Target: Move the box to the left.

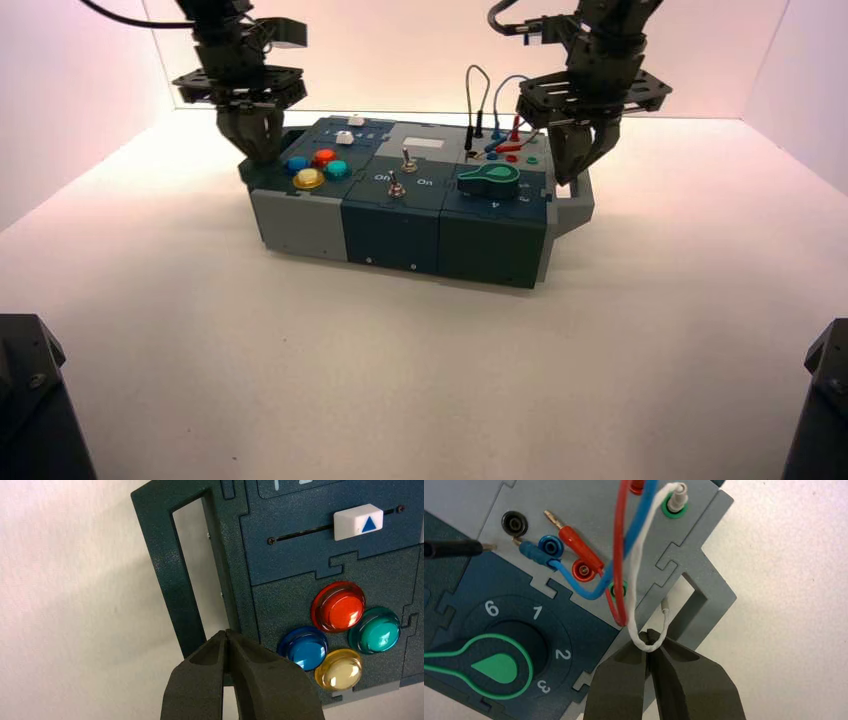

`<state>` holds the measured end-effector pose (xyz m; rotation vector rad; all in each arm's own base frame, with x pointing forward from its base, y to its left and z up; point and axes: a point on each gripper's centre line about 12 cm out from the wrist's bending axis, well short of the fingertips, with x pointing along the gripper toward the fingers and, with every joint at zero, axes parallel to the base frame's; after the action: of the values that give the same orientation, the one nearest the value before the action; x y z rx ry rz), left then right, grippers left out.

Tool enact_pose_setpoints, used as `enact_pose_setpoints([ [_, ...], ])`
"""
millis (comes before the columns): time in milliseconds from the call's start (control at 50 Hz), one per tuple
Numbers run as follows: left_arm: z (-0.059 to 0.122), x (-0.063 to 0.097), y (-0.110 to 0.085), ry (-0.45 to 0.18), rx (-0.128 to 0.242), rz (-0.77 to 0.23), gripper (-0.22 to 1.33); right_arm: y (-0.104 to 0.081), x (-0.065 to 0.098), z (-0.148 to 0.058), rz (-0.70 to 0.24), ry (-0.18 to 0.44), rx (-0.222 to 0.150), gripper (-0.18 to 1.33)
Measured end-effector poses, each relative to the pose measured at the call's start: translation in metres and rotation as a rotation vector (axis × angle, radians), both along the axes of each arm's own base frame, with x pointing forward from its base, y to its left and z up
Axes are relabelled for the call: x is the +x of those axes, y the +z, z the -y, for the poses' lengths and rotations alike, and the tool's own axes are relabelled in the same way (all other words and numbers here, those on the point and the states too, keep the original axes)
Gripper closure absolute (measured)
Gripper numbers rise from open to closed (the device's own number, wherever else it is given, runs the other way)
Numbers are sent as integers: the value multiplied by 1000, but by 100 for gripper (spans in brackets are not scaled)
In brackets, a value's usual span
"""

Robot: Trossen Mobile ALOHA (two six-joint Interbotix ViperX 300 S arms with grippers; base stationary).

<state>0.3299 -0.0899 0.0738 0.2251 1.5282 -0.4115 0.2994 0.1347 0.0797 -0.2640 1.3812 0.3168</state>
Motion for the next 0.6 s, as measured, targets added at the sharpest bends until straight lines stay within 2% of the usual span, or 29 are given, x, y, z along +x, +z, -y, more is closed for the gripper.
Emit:
enact_pose_setpoints([
  [260,-21,-18,3,61,3,-2,128,1,8,-17,15,37,7,129],
  [440,-34,-18,6,94,1,4,128,0,12,-26,22,54,11,129],
  [600,-51,-14,6,131,7,17,128,0,17,-43,26,67,33,129],
])
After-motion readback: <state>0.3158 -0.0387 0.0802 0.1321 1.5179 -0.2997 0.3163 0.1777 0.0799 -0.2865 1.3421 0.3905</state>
